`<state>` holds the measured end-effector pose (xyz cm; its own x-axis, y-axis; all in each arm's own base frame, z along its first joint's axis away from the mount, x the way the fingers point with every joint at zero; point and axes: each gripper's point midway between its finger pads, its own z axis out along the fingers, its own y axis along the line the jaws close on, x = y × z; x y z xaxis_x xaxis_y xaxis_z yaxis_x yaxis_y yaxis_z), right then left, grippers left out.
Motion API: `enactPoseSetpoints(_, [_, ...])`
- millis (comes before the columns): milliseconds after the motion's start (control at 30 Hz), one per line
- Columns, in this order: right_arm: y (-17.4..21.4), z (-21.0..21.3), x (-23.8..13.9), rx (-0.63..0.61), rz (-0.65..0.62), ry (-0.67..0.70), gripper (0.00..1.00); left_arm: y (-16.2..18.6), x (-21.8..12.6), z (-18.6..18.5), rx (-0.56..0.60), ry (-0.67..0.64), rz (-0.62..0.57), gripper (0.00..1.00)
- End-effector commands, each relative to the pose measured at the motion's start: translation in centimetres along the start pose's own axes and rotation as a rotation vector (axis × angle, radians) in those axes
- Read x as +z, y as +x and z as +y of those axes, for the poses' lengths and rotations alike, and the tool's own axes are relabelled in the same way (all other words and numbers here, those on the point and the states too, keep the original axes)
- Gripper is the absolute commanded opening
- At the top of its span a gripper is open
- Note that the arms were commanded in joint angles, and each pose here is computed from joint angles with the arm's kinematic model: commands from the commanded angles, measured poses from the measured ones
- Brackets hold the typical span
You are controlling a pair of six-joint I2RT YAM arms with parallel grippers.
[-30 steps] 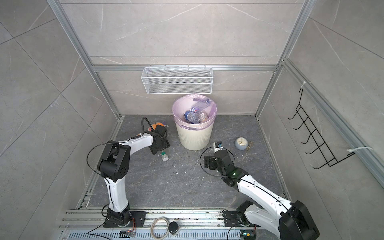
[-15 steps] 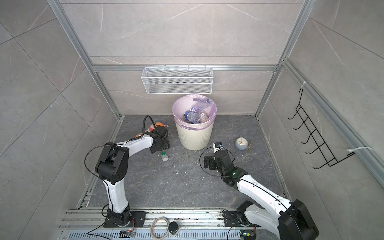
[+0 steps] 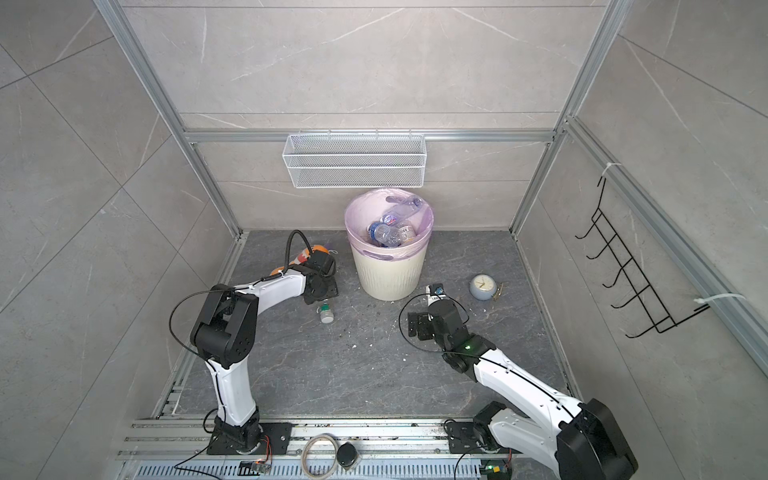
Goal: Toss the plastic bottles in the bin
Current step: 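Lift the green-cap bottle with the left gripper toward the bin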
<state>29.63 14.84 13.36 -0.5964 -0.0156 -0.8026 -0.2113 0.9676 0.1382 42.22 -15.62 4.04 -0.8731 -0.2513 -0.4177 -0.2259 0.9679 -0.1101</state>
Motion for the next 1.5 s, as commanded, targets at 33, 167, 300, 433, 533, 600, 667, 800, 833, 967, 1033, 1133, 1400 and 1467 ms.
enactPoseSetpoints(33, [-1.0,0.5,-0.2,0.013,-0.020,-0.011,1.00,0.0,-1.0,-0.2,0.029,0.035,-0.013,0.60])
enactPoseSetpoints(167, [-1.0,0.5,-0.3,0.014,-0.022,-0.011,1.00,0.5,-1.3,-0.2,0.046,0.063,-0.021,0.55])
enactPoseSetpoints(300, [-1.1,0.5,-0.3,0.014,-0.023,-0.012,1.00,1.1,-1.9,-0.4,0.070,0.114,-0.038,0.52])
enactPoseSetpoints(433, [-1.1,0.5,-0.3,0.014,-0.024,-0.012,1.00,1.8,-3.0,-0.6,0.092,0.182,-0.060,0.52])
enactPoseSetpoints(533, [-1.1,0.5,-0.4,0.014,-0.025,-0.013,1.00,2.2,-4.1,-0.5,0.114,0.212,-0.085,0.50])
enactPoseSetpoints(600, [-1.1,0.5,-0.4,0.016,-0.027,-0.013,1.00,2.5,-4.9,-0.6,0.130,0.239,-0.110,0.49])
enactPoseSetpoints(667, [-1.1,0.5,-0.4,0.015,-0.027,-0.013,1.00,3.1,-5.8,-0.8,0.153,0.263,-0.132,0.49])
enactPoseSetpoints(800, [-1.1,0.5,-0.5,0.015,-0.029,-0.014,1.00,4.3,-8.3,-1.5,0.203,0.327,-0.204,0.49])
enactPoseSetpoints(833, [-1.1,0.4,-0.5,0.015,-0.029,-0.013,1.00,4.5,-9.1,-1.8,0.217,0.346,-0.224,0.50])
enactPoseSetpoints(967, [-1.1,0.5,-0.4,0.016,-0.029,-0.018,1.00,5.3,-11.4,-2.2,0.254,0.391,-0.269,0.52])
enactPoseSetpoints(1033, [-1.0,0.6,-0.4,0.016,-0.027,-0.019,1.00,5.8,-12.3,-2.3,0.274,0.404,-0.287,0.52])
enactPoseSetpoints(1133, [-1.0,0.6,-0.4,0.017,-0.027,-0.019,1.00,6.5,-13.5,-2.3,0.297,0.421,-0.315,0.52])
enactPoseSetpoints(1400, [-0.8,0.6,-0.1,0.018,-0.024,-0.019,1.00,7.9,-17.3,-2.5,0.347,0.498,-0.409,0.52])
enactPoseSetpoints(1467, [-0.8,0.6,-0.1,0.018,-0.022,-0.020,1.00,8.0,-18.3,-2.4,0.353,0.518,-0.433,0.52])
